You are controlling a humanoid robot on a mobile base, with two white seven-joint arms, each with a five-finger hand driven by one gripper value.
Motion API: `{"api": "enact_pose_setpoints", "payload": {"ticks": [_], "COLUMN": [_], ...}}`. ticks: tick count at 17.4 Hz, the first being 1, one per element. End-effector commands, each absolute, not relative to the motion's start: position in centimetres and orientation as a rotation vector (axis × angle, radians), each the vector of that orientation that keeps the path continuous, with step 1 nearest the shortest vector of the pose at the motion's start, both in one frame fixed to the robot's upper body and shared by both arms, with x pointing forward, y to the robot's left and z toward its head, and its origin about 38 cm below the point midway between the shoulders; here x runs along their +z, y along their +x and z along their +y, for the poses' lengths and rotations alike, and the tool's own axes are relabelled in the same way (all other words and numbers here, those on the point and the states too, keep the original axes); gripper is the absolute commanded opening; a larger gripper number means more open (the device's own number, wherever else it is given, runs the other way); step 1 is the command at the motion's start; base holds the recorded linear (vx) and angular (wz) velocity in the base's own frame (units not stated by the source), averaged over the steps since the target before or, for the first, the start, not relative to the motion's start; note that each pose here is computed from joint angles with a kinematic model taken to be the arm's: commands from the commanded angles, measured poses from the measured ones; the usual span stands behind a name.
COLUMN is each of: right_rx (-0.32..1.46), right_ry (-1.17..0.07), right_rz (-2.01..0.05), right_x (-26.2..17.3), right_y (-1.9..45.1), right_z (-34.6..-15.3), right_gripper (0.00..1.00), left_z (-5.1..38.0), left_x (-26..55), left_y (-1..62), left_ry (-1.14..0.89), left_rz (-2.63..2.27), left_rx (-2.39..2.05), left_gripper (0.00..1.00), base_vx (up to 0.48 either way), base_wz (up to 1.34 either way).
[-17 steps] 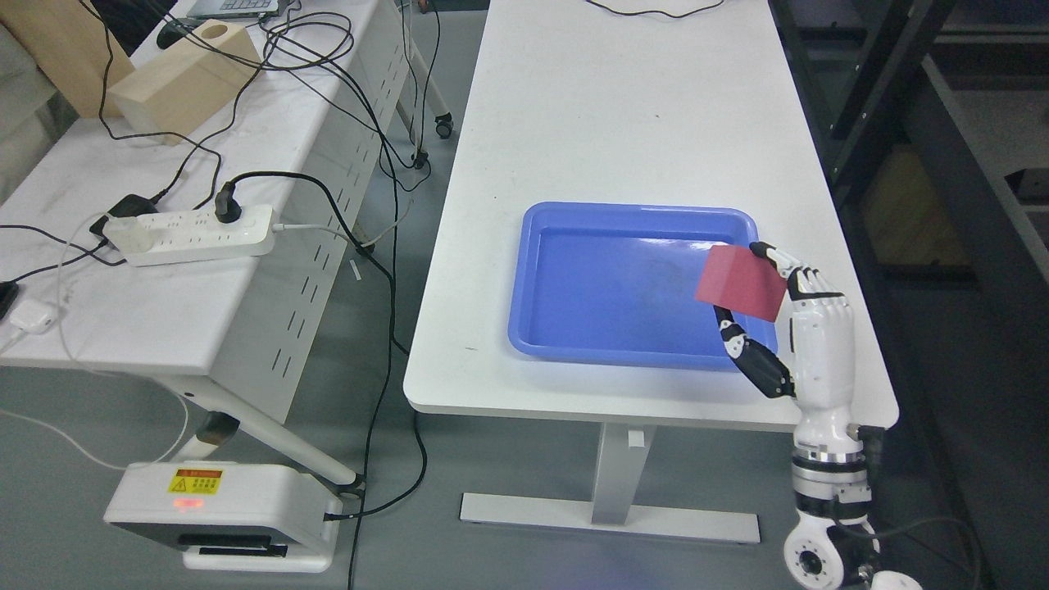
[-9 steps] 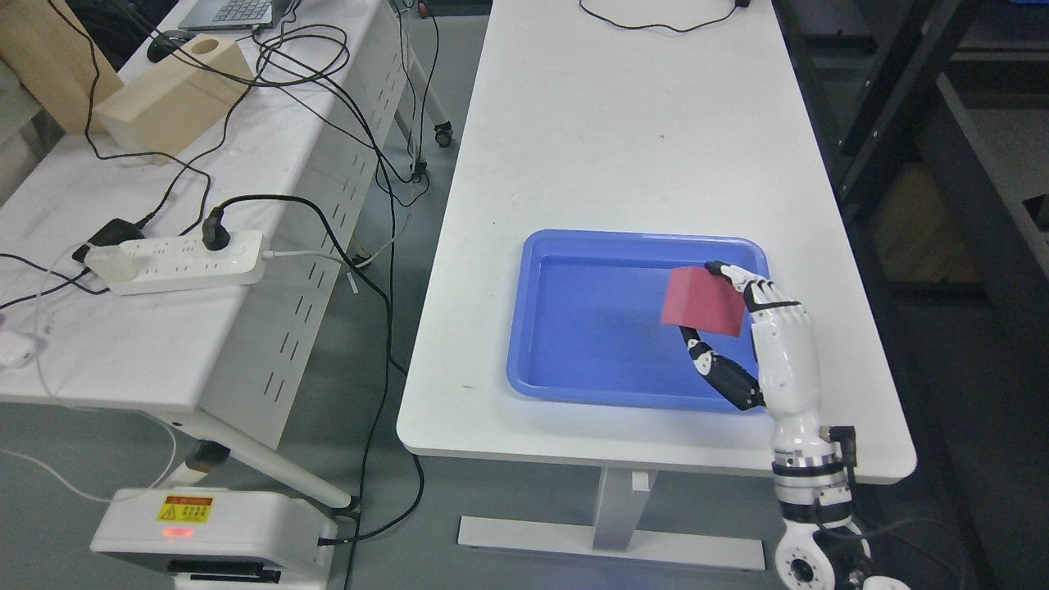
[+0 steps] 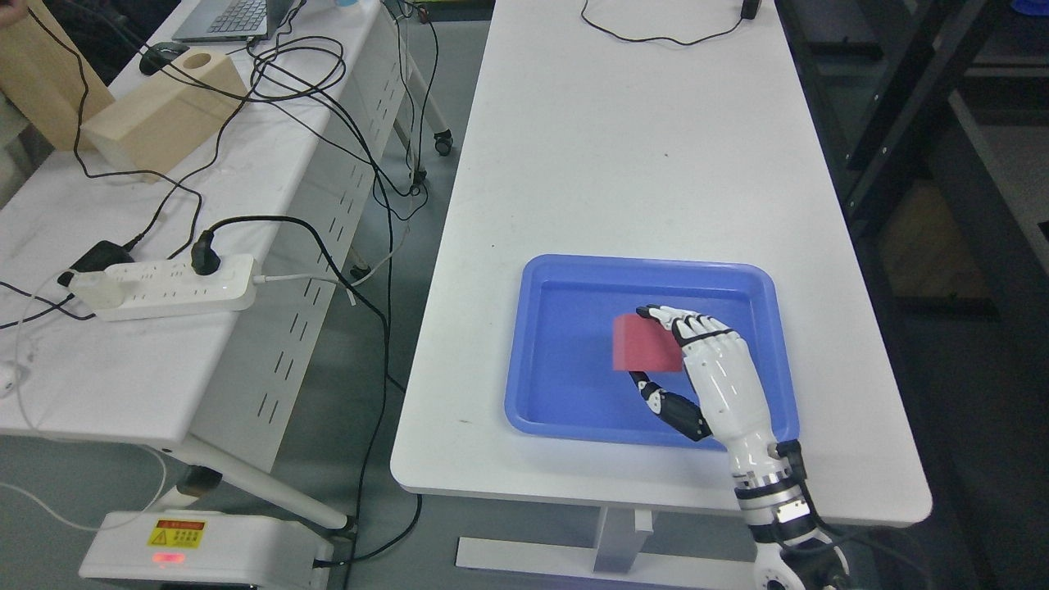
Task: Pick pink block from left shelf to tray
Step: 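Open the right hand to release the pink block in the tray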
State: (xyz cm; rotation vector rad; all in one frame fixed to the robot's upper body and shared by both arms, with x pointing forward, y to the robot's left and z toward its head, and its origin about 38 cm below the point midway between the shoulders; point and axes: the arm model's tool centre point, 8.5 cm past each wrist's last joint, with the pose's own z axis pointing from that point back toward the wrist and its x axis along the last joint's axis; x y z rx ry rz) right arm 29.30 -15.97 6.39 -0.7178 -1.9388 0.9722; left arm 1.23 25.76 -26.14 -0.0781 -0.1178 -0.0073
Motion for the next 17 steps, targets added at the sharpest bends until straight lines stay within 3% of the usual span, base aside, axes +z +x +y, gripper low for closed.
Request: {"api": "enact_pose_setpoints", "payload": {"ticks": [1, 8, 10, 15, 17], "right_rx": [1.046, 0.966, 0.946, 0.830, 0.727], "right_ry": [-0.678, -0.650, -0.602, -0.509, -0.441], "right_rz": [-1.917, -1.871, -1.854, -1.775, -1.763], "right_x": [5.2, 5.0, 4.8, 4.4, 4.4], "right_y": [28.7, 29.1, 29.1, 29.7, 29.8], "right_z": [-15.1, -16.2, -16.3, -18.6, -19.8], "right_gripper": [0.26, 0.76, 0.82, 0.99, 0.99], "left_z": [26.8, 26.8, 26.8, 26.8, 26.8], "left_x": [-26.1, -26.1, -26.1, -26.1, -26.1], "left_y": [0.5, 0.5, 0.5, 0.5, 0.5], "left_ry": [-0.063, -0.063, -0.063, -0.063, -0.063], "left_rz": [-0.115, -0.115, -0.115, -0.115, -0.115], "left_rx": [-0.008, -0.008, -0.008, -0.008, -0.008], "left_gripper": [1.00, 1.00, 1.00, 1.00, 1.00], "base_vx": [0.063, 0.047, 0.028, 0.004, 0.000], "base_wz": [0.00, 0.00, 0.00, 0.00, 0.00]}}
